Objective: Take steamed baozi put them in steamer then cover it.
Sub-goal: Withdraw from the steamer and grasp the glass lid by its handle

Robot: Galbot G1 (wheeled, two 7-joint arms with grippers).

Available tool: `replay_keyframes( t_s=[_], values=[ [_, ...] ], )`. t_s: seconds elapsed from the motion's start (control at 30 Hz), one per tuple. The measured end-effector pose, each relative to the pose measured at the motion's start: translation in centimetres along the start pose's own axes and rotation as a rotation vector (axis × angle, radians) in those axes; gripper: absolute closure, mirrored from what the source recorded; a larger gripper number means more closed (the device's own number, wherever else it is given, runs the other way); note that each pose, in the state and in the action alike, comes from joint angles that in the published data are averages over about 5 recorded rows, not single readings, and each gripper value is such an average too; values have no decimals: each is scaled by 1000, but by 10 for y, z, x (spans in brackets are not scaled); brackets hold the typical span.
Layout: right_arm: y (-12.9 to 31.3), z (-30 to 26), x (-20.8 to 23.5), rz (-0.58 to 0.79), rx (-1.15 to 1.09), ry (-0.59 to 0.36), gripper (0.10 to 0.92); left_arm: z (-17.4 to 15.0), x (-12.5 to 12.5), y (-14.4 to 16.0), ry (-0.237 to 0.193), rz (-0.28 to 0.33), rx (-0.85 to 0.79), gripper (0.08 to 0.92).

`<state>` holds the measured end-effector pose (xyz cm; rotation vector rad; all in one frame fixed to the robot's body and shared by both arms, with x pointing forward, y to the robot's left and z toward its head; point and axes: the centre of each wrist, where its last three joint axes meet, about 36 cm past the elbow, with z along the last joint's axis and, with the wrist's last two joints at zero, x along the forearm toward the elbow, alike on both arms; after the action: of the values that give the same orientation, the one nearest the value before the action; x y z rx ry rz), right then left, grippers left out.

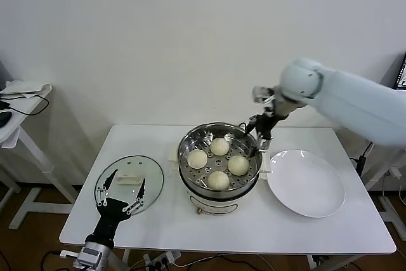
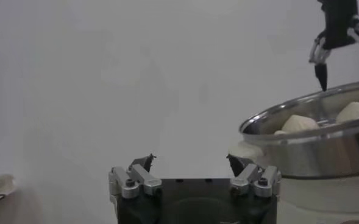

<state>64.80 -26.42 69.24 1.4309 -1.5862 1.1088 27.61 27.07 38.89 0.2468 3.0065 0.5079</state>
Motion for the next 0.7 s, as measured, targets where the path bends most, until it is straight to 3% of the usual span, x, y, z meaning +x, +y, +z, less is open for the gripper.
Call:
replay_keyframes(
  t_s=[0.33,0.7],
  values=[
    [38,109,33,306,-137,-407,200,-2,-9,8,-16,-42,32,177],
    [119,174,-22,779,-363,-835,200,-1,-22,12,-68,-105,77,177]
  ],
)
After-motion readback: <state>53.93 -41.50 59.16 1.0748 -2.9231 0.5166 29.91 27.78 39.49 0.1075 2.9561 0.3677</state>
